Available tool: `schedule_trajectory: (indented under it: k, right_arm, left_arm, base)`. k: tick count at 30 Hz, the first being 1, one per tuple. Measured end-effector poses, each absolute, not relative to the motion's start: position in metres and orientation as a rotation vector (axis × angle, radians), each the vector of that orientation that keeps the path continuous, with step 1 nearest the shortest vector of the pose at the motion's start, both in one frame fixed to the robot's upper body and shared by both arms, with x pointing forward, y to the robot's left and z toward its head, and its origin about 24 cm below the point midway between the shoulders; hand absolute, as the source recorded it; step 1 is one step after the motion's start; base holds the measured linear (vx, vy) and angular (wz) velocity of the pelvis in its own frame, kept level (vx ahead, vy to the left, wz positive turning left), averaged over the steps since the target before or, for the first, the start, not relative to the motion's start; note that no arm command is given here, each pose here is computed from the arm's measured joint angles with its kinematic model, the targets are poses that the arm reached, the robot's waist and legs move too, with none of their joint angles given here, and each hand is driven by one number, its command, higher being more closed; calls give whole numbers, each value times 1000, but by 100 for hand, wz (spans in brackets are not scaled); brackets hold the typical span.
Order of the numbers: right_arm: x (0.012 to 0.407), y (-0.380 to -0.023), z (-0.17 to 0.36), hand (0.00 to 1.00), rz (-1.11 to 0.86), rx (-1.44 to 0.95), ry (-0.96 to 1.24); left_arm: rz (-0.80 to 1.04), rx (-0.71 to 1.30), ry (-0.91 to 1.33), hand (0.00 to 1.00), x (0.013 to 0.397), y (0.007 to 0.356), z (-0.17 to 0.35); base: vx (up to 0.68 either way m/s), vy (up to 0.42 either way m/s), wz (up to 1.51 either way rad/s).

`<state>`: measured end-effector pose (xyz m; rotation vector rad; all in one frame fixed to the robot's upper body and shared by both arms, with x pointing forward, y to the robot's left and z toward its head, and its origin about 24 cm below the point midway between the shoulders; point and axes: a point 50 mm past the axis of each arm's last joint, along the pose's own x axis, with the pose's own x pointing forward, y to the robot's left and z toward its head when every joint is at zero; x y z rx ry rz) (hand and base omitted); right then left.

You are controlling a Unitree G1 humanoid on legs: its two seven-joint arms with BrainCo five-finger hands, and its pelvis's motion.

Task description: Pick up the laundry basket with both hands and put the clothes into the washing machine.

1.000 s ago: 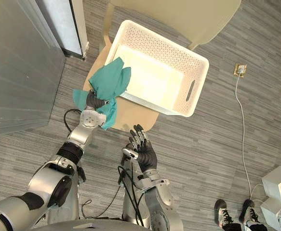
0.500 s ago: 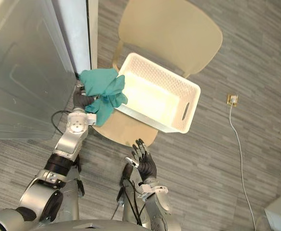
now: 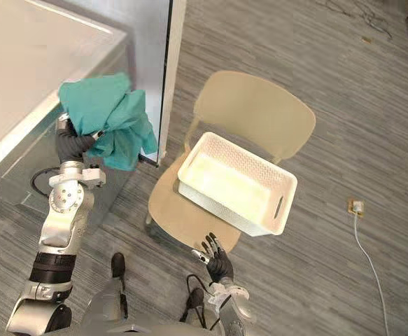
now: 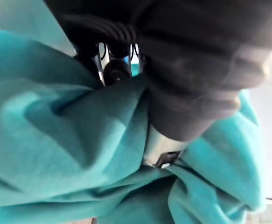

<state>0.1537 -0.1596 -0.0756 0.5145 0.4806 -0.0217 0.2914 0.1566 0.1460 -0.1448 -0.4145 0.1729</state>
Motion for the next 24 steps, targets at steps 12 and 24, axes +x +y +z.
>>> schedule_trajectory:
  k: [12, 24]
  right_arm:
    - [131, -165, -103, 0, -46, 493, 652]
    - [115, -175, -121, 0, -111, 466, 757]
  left_arm:
    - [219, -301, -358, 100, 252, 192, 121]
    - [296, -376, -240, 100, 217, 195, 89]
  base:
    - [-9, 0, 28]
    - [-94, -85, 71]
